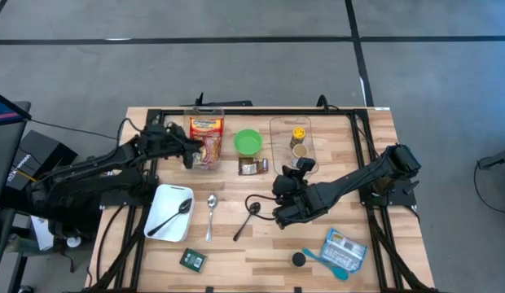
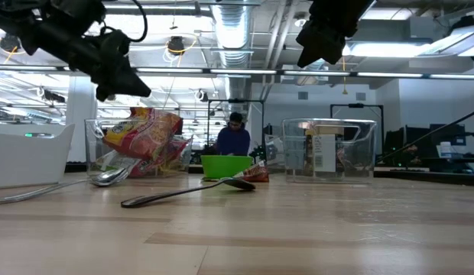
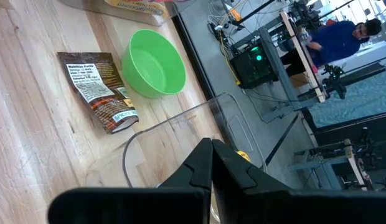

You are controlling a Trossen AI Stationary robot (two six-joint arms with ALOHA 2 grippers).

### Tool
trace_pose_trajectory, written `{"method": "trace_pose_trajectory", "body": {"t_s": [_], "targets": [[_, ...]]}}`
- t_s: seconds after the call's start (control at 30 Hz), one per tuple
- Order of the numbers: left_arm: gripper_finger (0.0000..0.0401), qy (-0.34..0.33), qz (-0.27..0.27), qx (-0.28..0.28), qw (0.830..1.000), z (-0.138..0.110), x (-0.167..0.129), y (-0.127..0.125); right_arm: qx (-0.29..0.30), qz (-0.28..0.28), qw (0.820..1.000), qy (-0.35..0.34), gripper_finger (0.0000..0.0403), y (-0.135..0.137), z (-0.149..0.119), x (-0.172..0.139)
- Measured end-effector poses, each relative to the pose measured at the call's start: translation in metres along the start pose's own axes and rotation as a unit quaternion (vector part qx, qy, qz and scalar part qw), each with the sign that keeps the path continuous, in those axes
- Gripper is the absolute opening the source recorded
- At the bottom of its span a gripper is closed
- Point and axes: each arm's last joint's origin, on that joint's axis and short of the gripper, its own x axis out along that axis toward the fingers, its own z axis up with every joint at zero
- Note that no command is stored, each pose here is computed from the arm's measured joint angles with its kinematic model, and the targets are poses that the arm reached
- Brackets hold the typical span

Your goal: Pick & Place Food Item

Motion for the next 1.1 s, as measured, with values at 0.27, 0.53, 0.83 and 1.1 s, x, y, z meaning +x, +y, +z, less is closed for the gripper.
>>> {"method": "trace_pose_trajectory", "body": {"t_s": [0.27,0.53,0.83,1.1], "targets": [[0.0003,0.067,0.05,0.006,0.996,-0.014,0.013,0.002,0.0,0.0,1.0,0.0,0.0,0.0,0.0,0.0],[0.0001,0.103,0.084,0.009,0.991,-0.021,0.014,0.005,0.0,0.0,1.0,0.0,0.0,0.0,0.0,0.0],[0.0001,0.106,0.085,0.009,0.991,-0.021,0.013,0.006,-0.001,0.0,1.0,0.0,0.0,0.0,0.0,0.0],[0.0001,0.052,0.073,0.008,0.996,-0.011,0.015,0.003,-0.001,0.0,1.0,0.0,0.0,0.0,0.0,0.0]]}}
